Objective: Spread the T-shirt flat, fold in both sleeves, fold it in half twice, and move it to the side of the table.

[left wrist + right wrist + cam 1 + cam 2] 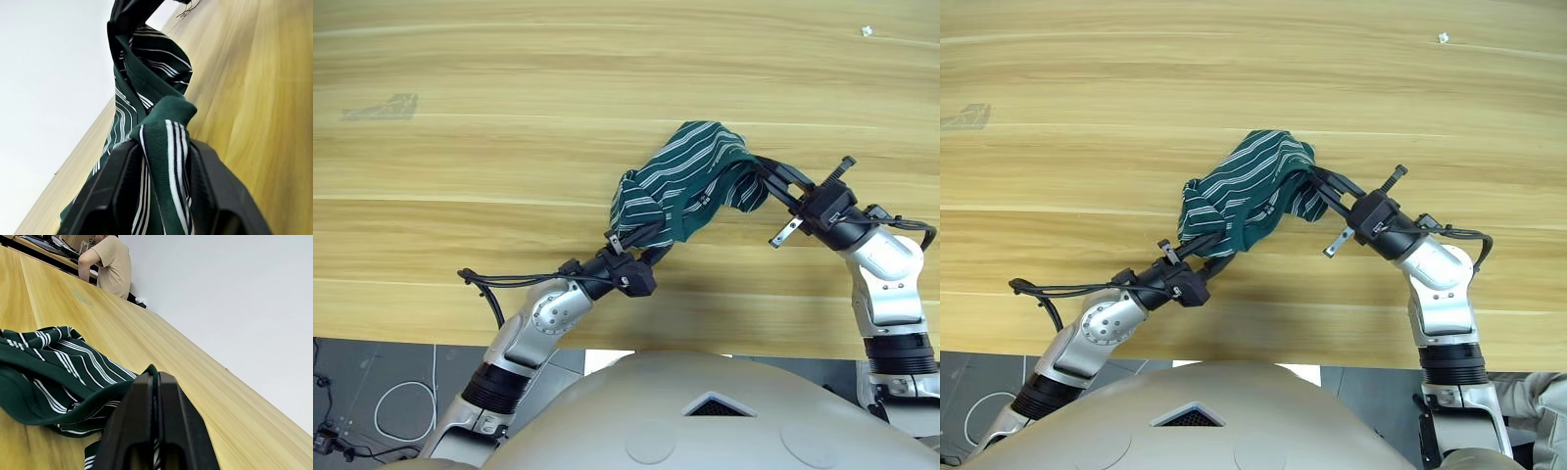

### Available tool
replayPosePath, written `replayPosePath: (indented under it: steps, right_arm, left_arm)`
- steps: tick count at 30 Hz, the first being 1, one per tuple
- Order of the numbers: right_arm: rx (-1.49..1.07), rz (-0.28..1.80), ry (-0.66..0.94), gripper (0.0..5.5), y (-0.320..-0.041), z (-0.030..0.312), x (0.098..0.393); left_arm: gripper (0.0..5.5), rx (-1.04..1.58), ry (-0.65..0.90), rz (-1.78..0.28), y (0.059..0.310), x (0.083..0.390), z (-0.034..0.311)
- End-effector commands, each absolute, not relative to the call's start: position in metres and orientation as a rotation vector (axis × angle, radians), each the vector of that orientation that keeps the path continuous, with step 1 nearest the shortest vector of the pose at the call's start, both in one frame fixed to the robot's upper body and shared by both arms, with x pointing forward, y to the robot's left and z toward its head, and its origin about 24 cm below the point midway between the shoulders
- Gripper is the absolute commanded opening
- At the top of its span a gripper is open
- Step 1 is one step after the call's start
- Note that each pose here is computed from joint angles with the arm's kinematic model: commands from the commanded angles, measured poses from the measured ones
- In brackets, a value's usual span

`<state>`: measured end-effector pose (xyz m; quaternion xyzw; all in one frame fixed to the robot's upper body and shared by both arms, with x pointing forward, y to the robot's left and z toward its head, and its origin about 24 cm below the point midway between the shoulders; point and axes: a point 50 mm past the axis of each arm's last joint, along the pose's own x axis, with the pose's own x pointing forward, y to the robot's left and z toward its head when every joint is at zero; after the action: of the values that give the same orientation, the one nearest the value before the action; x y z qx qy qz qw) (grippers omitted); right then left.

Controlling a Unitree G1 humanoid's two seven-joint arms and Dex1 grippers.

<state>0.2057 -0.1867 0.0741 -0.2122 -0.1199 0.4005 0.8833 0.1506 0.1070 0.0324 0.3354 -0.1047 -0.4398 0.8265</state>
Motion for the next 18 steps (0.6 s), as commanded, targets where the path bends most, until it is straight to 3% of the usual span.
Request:
replayPosePath:
  steps: [1, 9, 18]
  right_arm:
    - [-0.461, 0.842, -0.247, 0.00, -0.186, 0.072, 0.206]
    - [-0.460, 0.846, -0.244, 0.00, -0.185, 0.071, 0.206]
    - [-0.458, 0.859, -0.230, 0.00, -0.183, 0.067, 0.205]
  left_arm:
    - [1.57, 0.726, -0.226, -0.948, 0.106, 0.152, 0.032]
    - [1.57, 0.707, -0.252, -1.009, 0.100, 0.144, 0.040]
    - [0.01, 0.731, -0.273, -1.014, 0.102, 0.146, 0.046]
